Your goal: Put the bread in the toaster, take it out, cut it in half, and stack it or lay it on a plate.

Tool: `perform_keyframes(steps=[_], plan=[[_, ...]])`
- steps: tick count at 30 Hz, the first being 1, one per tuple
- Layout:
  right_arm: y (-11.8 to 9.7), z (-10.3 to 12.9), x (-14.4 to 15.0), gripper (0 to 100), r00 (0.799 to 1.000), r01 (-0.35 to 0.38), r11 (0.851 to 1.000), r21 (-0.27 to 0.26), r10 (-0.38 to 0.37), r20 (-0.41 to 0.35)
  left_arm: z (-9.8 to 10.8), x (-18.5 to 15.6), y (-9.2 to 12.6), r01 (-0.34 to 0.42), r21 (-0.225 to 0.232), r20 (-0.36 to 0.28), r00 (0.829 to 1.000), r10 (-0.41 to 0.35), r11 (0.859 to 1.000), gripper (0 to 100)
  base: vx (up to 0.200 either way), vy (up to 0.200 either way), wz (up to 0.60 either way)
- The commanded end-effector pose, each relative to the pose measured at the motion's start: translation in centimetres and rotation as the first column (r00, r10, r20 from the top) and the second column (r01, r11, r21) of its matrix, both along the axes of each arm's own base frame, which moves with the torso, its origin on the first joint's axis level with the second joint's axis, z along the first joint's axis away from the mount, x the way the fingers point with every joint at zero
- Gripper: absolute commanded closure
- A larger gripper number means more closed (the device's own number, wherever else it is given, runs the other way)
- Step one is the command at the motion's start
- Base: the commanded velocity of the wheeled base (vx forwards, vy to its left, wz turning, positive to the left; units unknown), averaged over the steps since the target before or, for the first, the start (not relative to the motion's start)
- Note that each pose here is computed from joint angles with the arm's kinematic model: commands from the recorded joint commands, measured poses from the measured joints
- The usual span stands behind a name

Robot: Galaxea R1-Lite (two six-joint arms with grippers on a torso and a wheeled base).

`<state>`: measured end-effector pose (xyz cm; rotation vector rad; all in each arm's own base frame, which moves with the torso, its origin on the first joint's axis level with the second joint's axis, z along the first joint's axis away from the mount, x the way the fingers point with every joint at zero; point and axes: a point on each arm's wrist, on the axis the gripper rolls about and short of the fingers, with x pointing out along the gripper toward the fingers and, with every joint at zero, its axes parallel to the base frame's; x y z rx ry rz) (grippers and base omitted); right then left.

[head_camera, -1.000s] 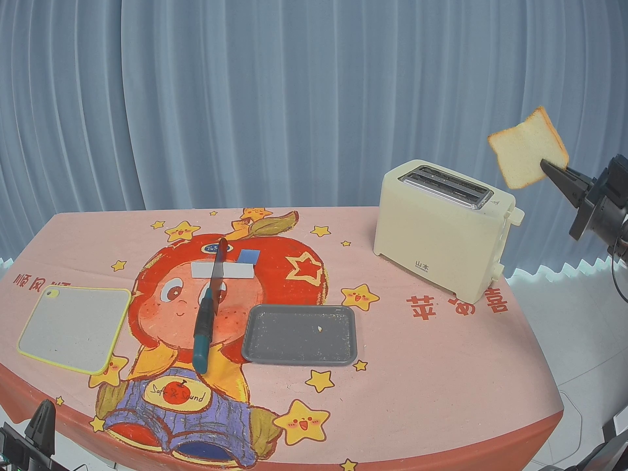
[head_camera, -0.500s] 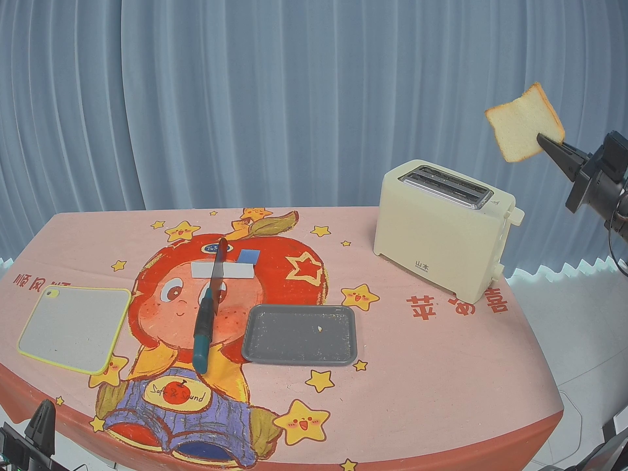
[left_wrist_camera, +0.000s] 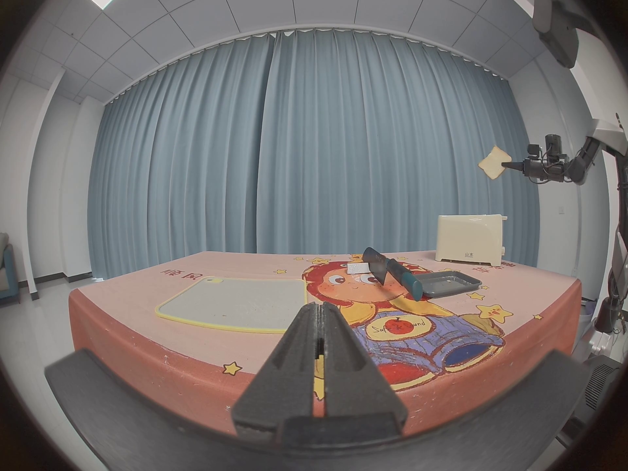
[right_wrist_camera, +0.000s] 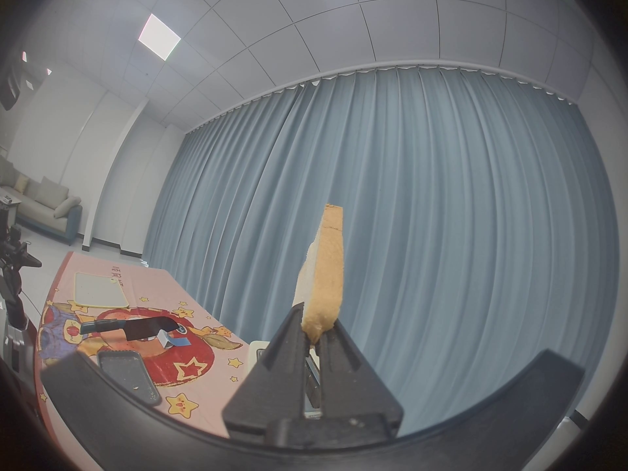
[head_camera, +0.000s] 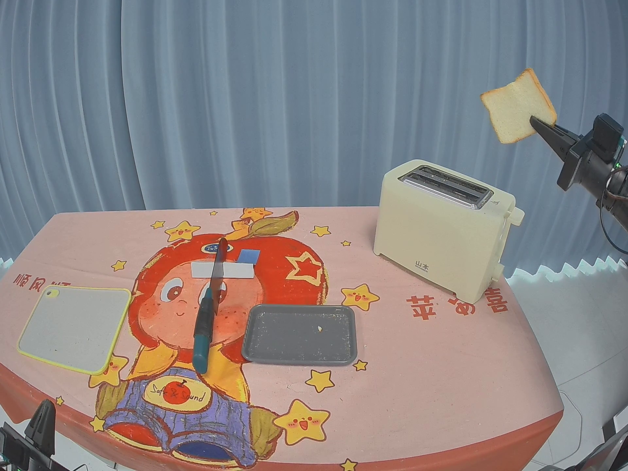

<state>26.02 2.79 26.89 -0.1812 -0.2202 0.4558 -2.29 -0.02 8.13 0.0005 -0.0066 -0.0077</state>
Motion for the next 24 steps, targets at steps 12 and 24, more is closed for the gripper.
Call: perform_keyframes(steps=[12,24], plan=[[-0.3,-0.1,2.3,100,0.999,-0.017,1.000,-0.008,0.016,-0.028,-0.5,0.0,0.0,0.000,0.000,-0.002,1.000,0.000,1.000,100,0.000,0.000,0.00],[-0.1,0.0,4.2,100,0.992,-0.045,0.999,-0.016,0.043,-0.115,-0.5,0.0,0.0,0.000,0.000,0.000,1.000,0.000,1.000,100,0.000,0.000,0.00]])
